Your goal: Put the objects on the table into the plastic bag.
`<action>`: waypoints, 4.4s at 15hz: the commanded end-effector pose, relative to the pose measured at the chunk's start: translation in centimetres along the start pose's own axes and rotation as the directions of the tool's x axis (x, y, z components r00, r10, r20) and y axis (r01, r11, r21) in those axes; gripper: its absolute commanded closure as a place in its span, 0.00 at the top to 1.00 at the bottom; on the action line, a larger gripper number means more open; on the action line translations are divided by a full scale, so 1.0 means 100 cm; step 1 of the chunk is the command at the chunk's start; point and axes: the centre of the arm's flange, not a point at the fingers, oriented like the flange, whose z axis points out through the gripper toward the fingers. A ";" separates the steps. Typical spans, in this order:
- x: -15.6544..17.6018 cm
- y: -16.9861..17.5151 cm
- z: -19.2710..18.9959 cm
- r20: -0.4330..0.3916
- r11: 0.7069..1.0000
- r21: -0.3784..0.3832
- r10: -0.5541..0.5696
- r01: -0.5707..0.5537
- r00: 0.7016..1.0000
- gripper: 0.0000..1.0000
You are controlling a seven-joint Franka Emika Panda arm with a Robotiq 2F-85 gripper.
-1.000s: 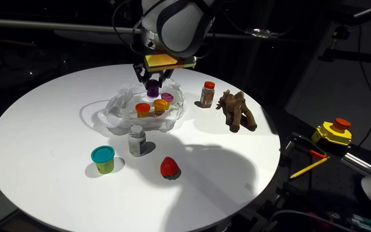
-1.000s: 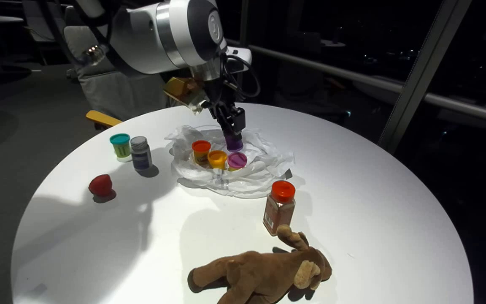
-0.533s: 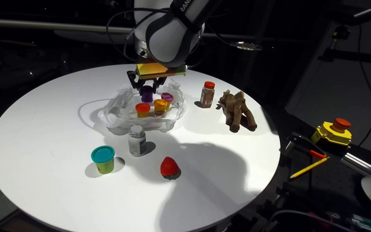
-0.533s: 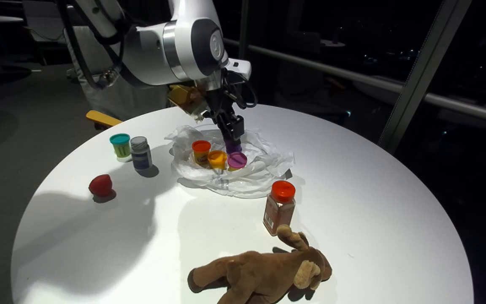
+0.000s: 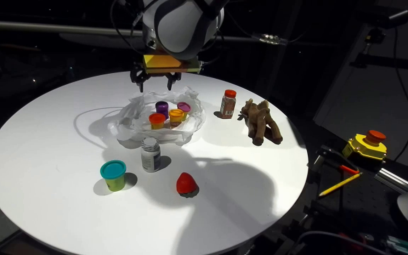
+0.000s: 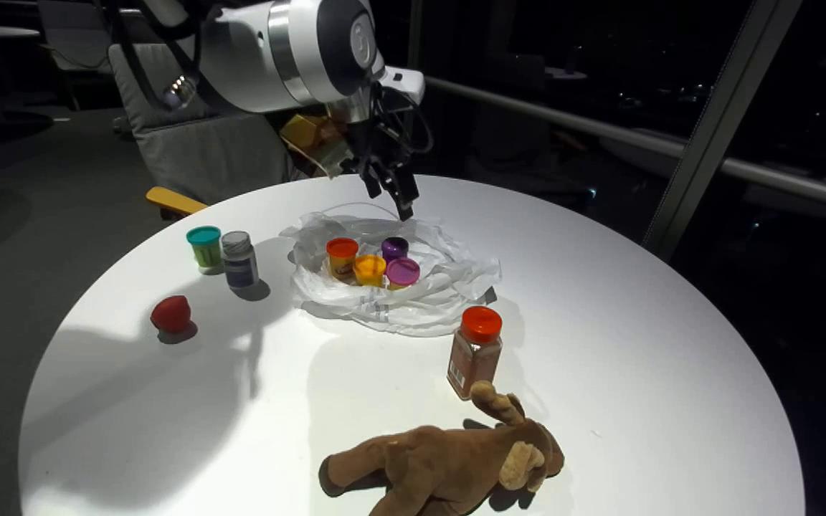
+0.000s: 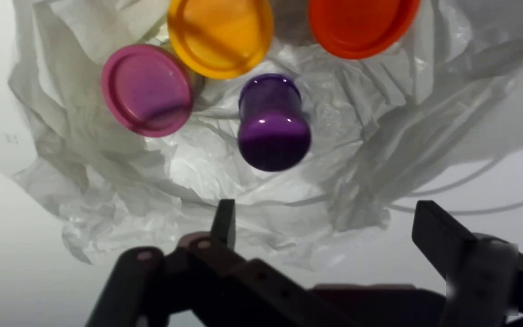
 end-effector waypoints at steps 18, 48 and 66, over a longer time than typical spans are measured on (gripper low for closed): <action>-0.307 -0.007 -0.088 0.317 0.946 0.143 -0.323 0.292 0.892 1.00; -0.282 0.007 -0.051 0.110 0.943 0.229 -0.271 0.241 0.956 0.24; -0.009 -0.018 0.004 -0.078 0.994 0.092 0.063 -0.055 0.995 0.24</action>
